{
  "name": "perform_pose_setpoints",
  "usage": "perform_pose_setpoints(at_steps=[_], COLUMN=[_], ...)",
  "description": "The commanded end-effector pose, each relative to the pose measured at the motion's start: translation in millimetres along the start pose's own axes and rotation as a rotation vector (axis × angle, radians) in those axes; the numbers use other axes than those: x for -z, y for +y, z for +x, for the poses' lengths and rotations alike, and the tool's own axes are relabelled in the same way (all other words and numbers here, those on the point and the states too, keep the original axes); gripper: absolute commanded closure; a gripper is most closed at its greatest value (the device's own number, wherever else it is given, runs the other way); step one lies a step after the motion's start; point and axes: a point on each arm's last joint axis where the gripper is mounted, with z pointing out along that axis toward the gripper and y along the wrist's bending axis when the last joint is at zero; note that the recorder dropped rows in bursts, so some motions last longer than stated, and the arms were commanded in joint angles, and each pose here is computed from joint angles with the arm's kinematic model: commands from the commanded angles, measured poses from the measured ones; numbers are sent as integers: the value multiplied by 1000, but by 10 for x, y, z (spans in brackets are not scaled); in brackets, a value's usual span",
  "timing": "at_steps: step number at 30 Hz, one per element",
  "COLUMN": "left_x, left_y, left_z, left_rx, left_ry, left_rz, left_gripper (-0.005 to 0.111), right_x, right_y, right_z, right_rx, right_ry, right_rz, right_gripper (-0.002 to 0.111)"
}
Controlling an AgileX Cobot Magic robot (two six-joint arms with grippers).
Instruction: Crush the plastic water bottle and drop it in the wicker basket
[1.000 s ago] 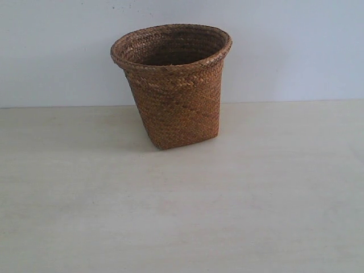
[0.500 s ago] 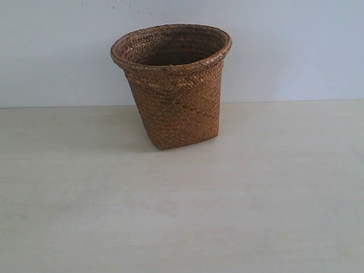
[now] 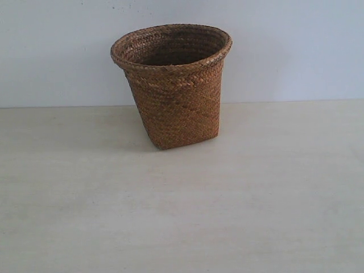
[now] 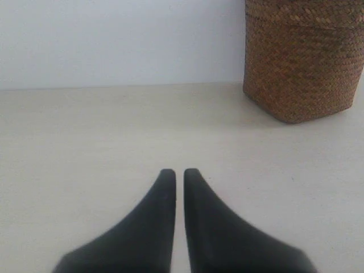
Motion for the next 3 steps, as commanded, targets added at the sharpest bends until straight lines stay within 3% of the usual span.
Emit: perform_pose_setpoints(at_steps=[1,3], left_x=[0,0], left_y=[-1,-1], left_z=[5,5], left_rx=[11,11], left_ry=[-3,-3], left_rz=[0,0], left_gripper=[102,102], right_x=[4,4], right_y=[-1,-1], right_z=[-3,-3], right_rx=[8,8], right_ry=[-6,-6], right_rz=[0,0], right_gripper=[108,108])
